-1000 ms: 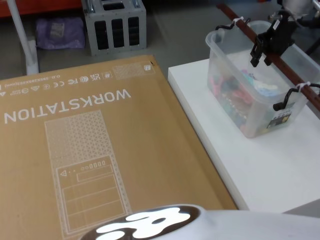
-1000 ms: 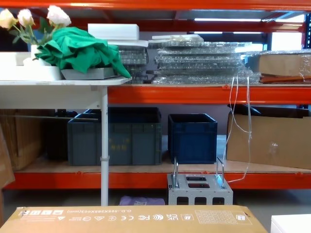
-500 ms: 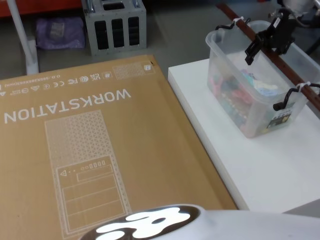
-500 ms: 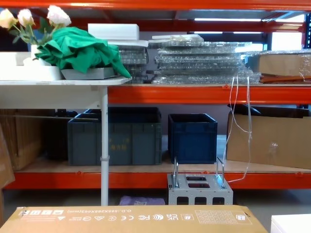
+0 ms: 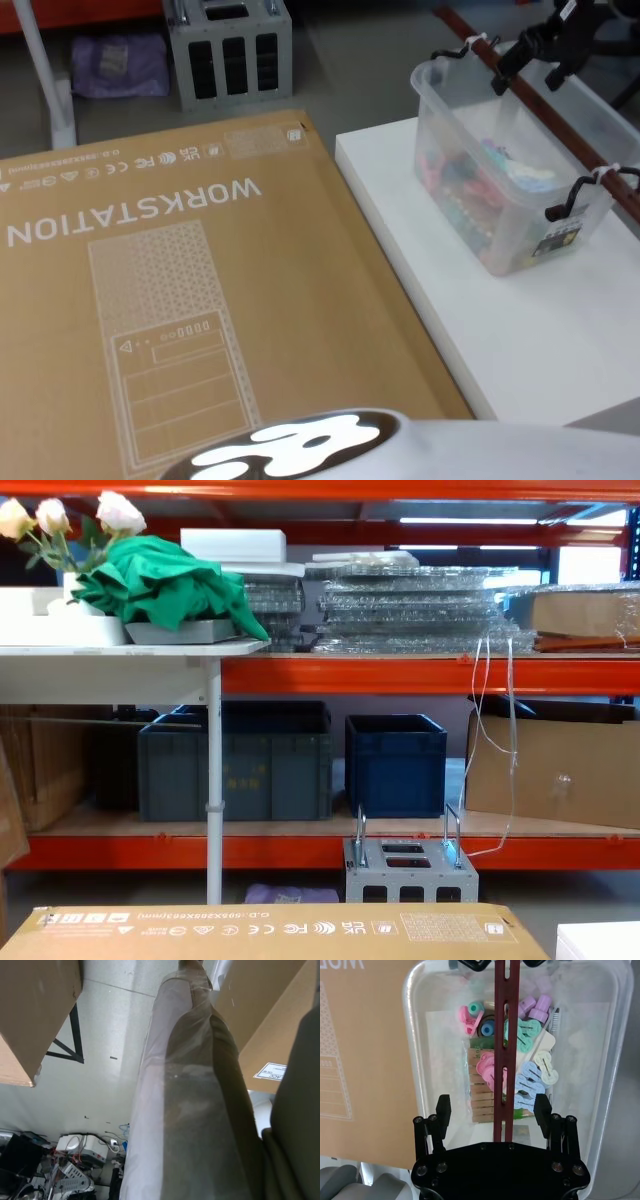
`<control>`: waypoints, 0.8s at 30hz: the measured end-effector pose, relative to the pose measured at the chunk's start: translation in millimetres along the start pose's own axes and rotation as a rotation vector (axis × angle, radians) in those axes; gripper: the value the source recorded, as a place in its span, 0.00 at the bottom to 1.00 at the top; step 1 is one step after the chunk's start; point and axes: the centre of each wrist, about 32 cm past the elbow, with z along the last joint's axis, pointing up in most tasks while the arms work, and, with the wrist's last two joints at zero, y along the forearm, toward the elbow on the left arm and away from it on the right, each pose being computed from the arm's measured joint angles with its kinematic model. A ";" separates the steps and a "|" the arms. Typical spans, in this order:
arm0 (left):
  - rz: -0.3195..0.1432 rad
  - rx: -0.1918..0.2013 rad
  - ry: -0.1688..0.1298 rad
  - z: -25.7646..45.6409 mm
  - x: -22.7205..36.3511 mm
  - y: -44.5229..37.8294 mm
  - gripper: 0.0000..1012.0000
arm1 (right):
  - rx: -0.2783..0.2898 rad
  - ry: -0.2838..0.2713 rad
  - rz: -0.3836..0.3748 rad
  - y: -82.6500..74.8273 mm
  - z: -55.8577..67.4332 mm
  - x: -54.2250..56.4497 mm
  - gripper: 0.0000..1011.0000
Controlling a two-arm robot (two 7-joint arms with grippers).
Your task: Use one hand to grasp the basket and place it at the designated location.
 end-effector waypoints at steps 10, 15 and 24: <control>0.000 0.000 0.000 0.0 0.0 0.0 0.00 | 0.020 -0.021 -0.061 -25.5 5.0 -6.5 0.99; 0.000 0.000 0.000 0.0 0.0 0.0 0.00 | 0.022 -0.022 -0.067 -28.5 5.6 -7.6 0.99; 0.000 0.000 0.000 -0.1 0.0 0.0 0.00 | -0.013 -0.013 -0.138 -50.7 11.3 -19.2 0.99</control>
